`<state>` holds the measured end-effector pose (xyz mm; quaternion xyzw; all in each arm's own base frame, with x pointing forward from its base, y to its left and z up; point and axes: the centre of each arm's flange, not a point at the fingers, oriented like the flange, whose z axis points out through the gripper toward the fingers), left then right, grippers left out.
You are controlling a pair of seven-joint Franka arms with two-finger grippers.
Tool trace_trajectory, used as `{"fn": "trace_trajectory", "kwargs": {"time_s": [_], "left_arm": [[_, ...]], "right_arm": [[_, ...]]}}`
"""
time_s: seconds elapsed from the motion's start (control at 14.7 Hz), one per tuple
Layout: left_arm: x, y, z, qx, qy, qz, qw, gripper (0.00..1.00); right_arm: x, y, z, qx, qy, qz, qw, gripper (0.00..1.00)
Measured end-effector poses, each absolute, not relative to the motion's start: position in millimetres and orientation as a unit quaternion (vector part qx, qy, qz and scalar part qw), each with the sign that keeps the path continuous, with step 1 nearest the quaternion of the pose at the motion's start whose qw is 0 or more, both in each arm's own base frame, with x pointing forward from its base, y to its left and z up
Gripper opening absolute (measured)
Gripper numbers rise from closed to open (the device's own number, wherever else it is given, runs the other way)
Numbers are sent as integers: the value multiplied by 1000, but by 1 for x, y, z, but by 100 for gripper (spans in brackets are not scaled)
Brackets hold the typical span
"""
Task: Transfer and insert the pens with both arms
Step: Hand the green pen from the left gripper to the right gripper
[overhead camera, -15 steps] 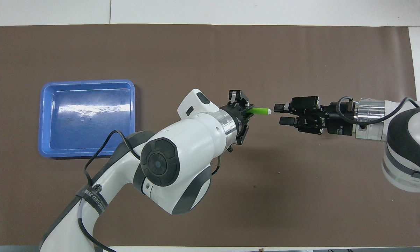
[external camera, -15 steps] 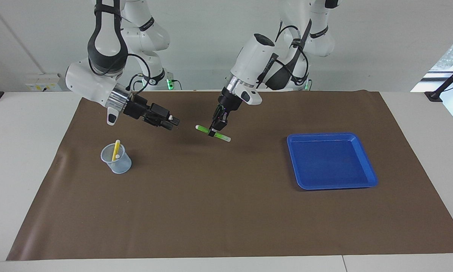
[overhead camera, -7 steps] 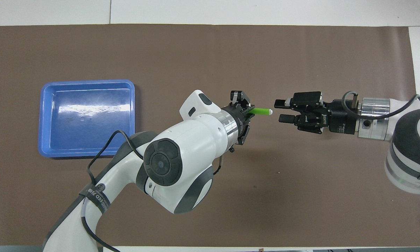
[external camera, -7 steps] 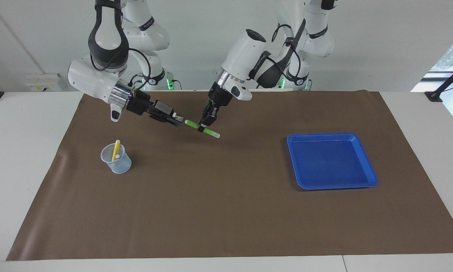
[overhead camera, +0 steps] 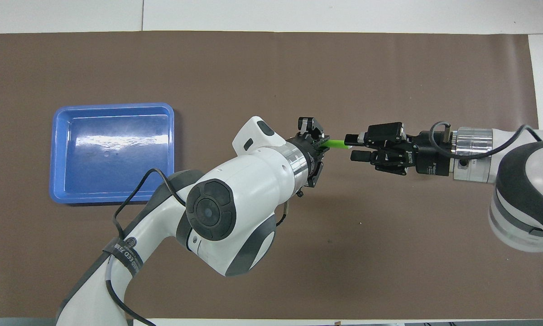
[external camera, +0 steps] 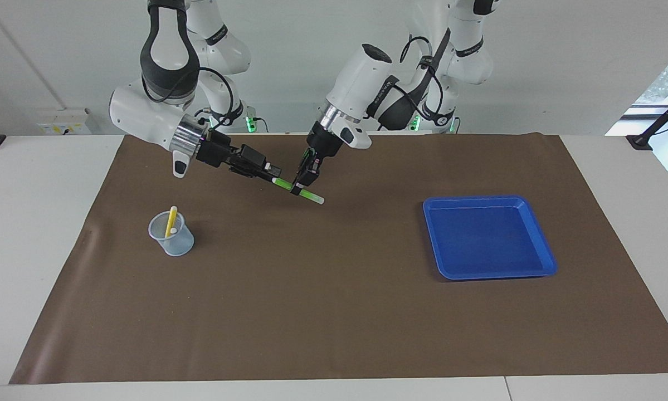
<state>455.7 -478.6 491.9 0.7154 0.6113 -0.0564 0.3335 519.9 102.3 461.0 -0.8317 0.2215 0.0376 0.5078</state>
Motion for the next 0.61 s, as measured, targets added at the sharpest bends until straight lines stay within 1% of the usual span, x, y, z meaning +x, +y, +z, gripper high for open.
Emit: {"fn": "trace_trajectory", "kwargs": {"time_s": [0.07,0.14,0.2,0.61], "left_arm": [[455,-479,492,716,611,-57,333,17],[455,-480,492,716,611,-57,333,17],[454,-480,491,716,610,-57,333,17],[454,-481,491,717,610,-57,333,17]], "right_arm": [[520,102,461,-832,222,36,507,46],[521,101,461,-832,224,33,507,41],[521,101,461,-832,225,31,506,41],[521,113,461,-837,222,23,500,41]]}}
